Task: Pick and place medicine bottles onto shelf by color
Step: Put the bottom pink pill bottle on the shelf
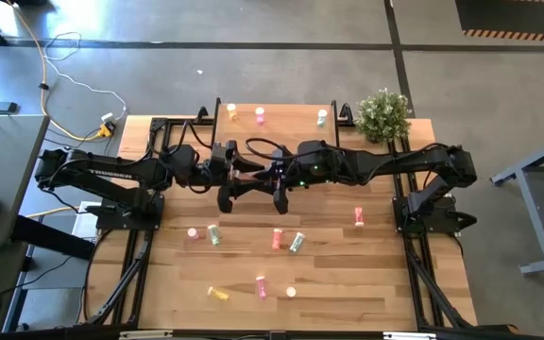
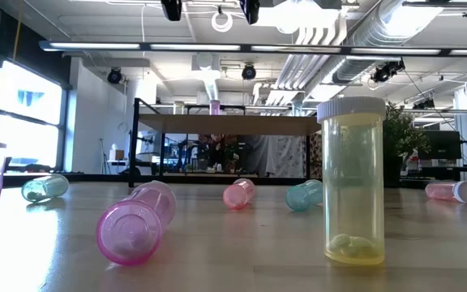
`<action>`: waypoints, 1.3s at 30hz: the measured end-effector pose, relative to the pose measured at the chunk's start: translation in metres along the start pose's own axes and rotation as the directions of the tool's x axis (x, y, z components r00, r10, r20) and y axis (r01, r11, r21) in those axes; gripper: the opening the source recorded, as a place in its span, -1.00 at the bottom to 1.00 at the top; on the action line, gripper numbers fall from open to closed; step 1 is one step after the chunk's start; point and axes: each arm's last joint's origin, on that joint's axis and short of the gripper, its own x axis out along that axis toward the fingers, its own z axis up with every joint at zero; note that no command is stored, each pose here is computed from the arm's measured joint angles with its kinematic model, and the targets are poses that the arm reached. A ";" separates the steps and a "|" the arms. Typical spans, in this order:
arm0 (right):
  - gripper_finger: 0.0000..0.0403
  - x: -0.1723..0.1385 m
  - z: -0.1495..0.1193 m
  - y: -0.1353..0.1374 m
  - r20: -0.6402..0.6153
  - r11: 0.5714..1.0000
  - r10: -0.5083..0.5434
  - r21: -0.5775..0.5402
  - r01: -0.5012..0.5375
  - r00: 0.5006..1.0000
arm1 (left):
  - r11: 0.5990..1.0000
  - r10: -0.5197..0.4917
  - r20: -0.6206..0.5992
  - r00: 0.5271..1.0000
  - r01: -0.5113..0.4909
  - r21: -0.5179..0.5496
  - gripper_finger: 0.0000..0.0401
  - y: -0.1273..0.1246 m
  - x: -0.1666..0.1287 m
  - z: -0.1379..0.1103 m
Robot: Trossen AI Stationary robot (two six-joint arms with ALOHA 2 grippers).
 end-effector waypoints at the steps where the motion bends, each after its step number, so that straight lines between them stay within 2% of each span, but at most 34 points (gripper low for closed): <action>1: -0.55 0.000 0.000 0.000 -0.001 1.000 0.000 0.000 0.000 1.000 | 1.000 0.002 0.006 1.000 -0.002 0.000 0.07 0.000 -0.001 0.001; 23: -0.55 -0.013 0.010 0.001 0.066 0.995 -0.099 -0.008 0.100 0.993 | 0.998 0.040 0.163 0.986 -0.047 0.038 0.07 0.008 -0.036 0.038; 32: -0.55 -0.014 0.020 0.003 0.169 0.997 -0.072 -0.006 0.074 0.983 | 0.997 0.048 0.224 0.973 -0.059 0.044 0.07 0.009 -0.050 0.051; 39: -0.55 -0.017 0.028 0.005 0.252 0.995 -0.090 -0.021 0.099 0.963 | 0.990 0.019 0.279 0.960 -0.057 0.131 0.07 0.004 -0.065 0.062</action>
